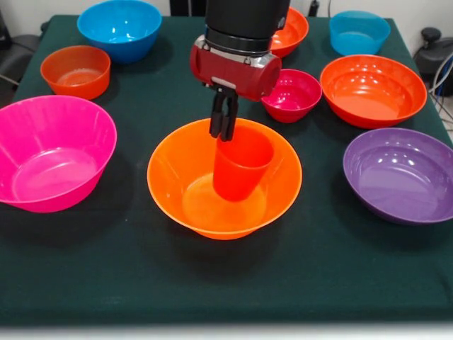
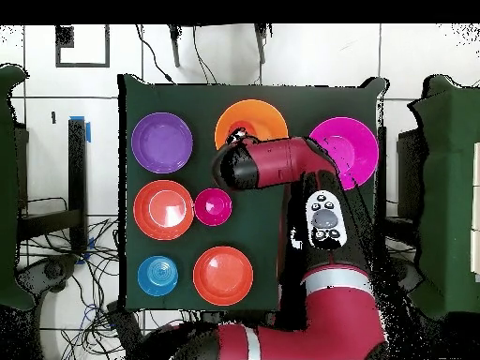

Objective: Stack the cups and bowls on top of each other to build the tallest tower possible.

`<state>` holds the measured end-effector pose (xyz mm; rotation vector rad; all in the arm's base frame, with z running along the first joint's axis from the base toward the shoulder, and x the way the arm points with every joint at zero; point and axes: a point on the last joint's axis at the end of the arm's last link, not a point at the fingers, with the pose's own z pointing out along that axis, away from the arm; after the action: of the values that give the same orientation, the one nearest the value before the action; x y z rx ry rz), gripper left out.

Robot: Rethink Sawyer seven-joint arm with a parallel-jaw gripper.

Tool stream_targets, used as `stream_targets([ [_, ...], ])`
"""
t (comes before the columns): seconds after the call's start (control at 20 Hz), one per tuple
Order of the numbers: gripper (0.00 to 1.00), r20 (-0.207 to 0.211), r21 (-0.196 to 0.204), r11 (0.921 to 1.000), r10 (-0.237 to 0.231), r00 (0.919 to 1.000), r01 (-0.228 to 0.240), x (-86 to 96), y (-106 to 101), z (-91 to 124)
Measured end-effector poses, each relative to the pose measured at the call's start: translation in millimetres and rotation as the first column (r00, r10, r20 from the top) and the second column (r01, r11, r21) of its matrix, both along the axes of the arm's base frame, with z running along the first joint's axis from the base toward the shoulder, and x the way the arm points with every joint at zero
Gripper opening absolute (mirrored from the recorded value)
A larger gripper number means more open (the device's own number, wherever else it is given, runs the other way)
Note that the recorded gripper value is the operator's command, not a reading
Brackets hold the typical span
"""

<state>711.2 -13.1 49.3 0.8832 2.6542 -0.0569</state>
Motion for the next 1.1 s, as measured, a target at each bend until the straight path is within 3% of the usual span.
stream_targets([
  [0.45,0.0,-0.008,0.004,0.9997,-0.022,0.9997,0.022,2.3,-15.2,-14.6],
  [1.1,0.0,-0.024,0.002,1.0,-0.001,0.9997,0.001,-2.2,-0.2,-24.5],
])
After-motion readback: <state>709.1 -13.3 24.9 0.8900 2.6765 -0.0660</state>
